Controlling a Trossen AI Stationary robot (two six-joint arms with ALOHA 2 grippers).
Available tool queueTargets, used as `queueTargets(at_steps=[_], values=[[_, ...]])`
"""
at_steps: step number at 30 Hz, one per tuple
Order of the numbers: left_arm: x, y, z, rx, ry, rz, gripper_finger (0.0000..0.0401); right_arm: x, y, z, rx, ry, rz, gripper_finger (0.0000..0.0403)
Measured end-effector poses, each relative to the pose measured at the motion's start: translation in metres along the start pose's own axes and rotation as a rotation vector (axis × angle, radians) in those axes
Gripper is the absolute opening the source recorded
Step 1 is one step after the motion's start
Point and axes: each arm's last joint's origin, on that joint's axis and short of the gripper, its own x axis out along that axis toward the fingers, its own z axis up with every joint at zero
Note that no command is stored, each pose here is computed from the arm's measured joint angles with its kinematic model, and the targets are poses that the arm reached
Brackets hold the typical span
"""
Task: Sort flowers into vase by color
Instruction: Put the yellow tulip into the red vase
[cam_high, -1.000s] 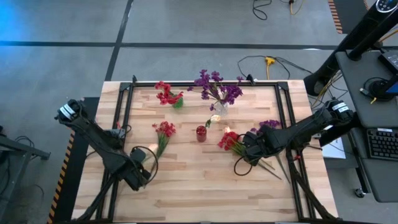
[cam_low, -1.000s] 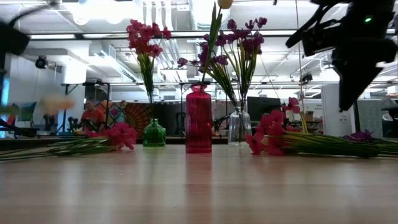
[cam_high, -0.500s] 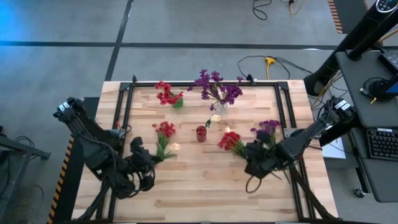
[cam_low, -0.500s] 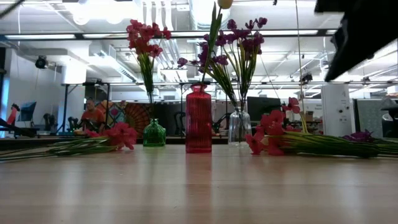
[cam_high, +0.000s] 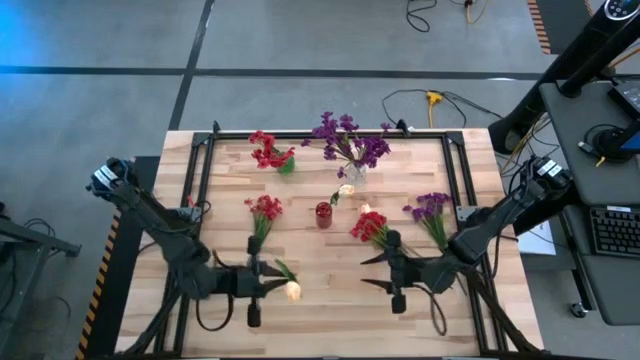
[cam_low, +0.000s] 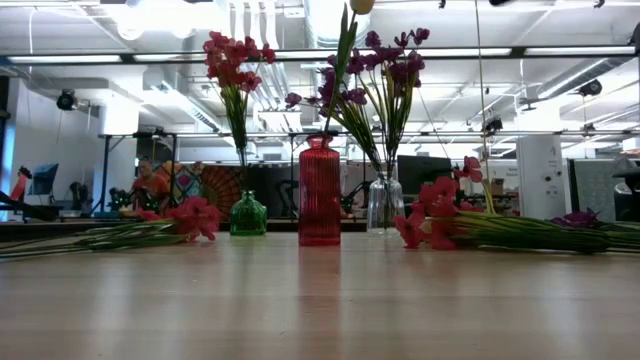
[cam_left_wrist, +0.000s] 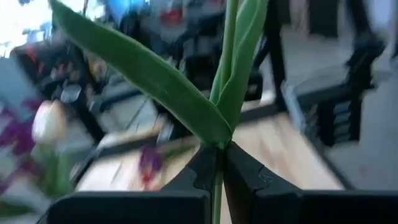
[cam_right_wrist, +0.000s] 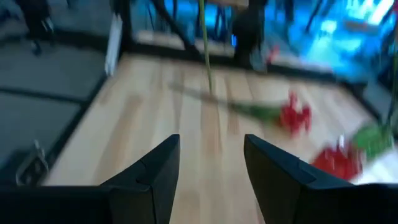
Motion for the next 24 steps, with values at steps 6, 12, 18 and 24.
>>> queueTargets(at_steps=[6, 12, 18, 24], values=[[0.009, 0.014, -0.018, -0.099, -0.268, 0.039, 0.0, 0.007, 0.001, 0.007, -0.015, -0.127, -0.007, 0.0172], [0.02, 0.017, -0.035, -0.102, -0.268, 0.016, 0.0, 0.03, -0.002, 0.003, 0.006, -0.143, -0.053, 0.0204], [0.038, 0.012, -0.046, -0.111, -0.225, 0.037, 0.0, 0.043, -0.009, 0.01, 0.031, -0.194, -0.093, 0.0243], [0.064, 0.005, -0.048, -0.097, -0.205, 0.068, 0.0, 0.052, -0.012, 0.019, 0.033, -0.215, -0.026, 0.0252]])
